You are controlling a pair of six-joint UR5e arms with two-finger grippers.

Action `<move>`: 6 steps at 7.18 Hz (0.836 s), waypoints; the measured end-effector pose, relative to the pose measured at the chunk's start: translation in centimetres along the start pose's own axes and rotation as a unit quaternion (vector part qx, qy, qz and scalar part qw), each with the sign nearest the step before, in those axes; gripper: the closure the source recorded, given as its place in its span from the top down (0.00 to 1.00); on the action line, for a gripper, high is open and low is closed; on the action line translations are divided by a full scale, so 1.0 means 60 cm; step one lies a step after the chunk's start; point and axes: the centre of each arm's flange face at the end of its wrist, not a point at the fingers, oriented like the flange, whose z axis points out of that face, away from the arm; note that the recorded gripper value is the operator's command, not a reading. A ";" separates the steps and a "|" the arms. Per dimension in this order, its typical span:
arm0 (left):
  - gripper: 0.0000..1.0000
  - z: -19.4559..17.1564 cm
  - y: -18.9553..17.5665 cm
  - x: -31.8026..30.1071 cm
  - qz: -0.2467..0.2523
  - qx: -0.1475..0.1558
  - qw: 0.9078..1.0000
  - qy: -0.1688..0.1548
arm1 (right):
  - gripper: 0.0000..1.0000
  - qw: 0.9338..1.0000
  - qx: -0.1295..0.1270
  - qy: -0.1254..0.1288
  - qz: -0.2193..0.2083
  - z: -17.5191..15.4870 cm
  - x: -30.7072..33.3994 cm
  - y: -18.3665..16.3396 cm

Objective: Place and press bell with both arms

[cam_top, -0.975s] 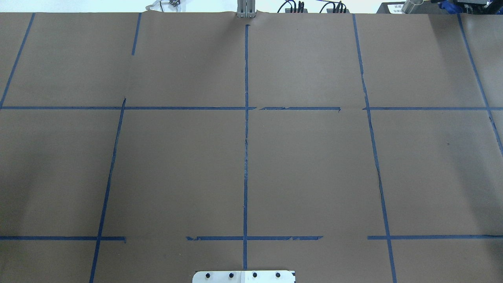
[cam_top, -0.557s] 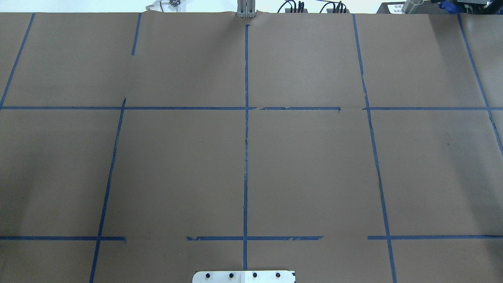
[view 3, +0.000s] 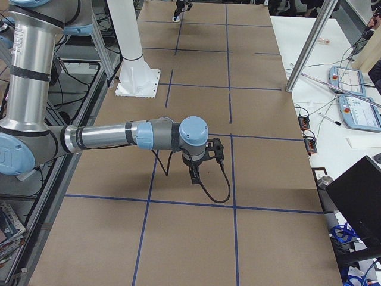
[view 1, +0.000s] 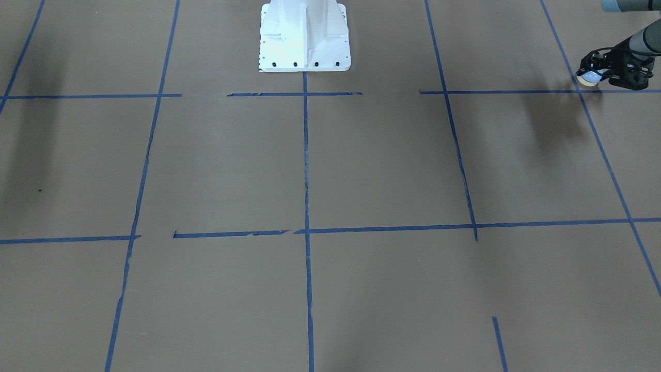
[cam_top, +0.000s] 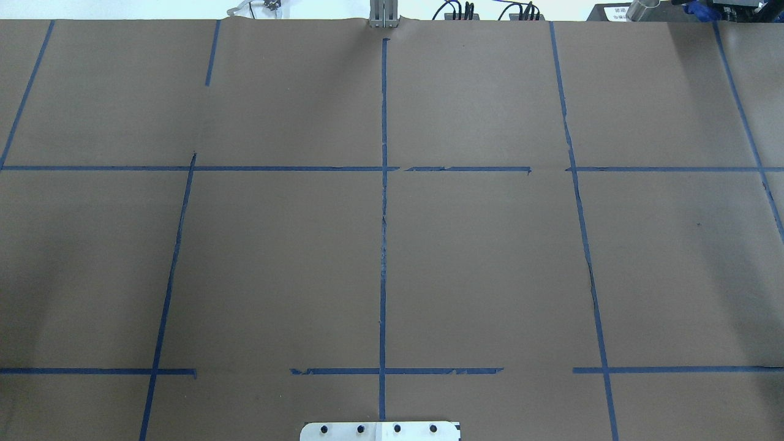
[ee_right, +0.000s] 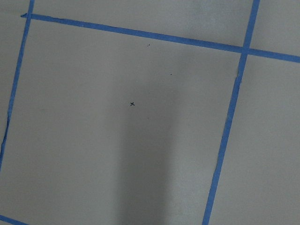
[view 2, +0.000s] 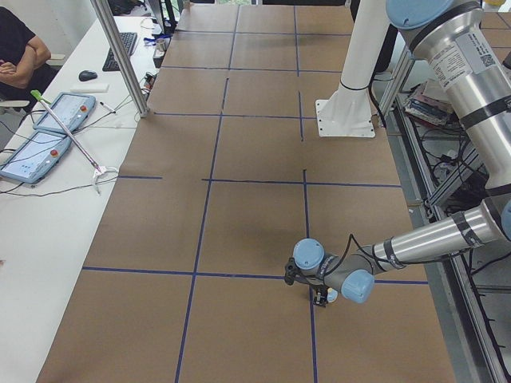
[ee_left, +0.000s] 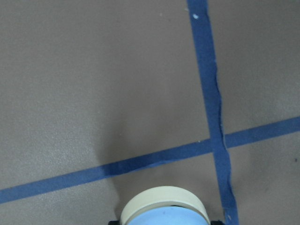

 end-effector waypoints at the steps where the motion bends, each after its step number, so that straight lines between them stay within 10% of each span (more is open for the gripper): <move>1: 0.13 -0.025 -0.021 0.037 0.001 0.023 1.000 0.013 | 1.00 1.000 0.002 0.000 -0.002 -0.004 -0.005 0.000; 6: 0.13 -0.236 -0.282 0.398 -0.026 0.126 0.977 0.171 | 1.00 1.000 0.002 0.000 -0.002 -0.004 -0.006 0.000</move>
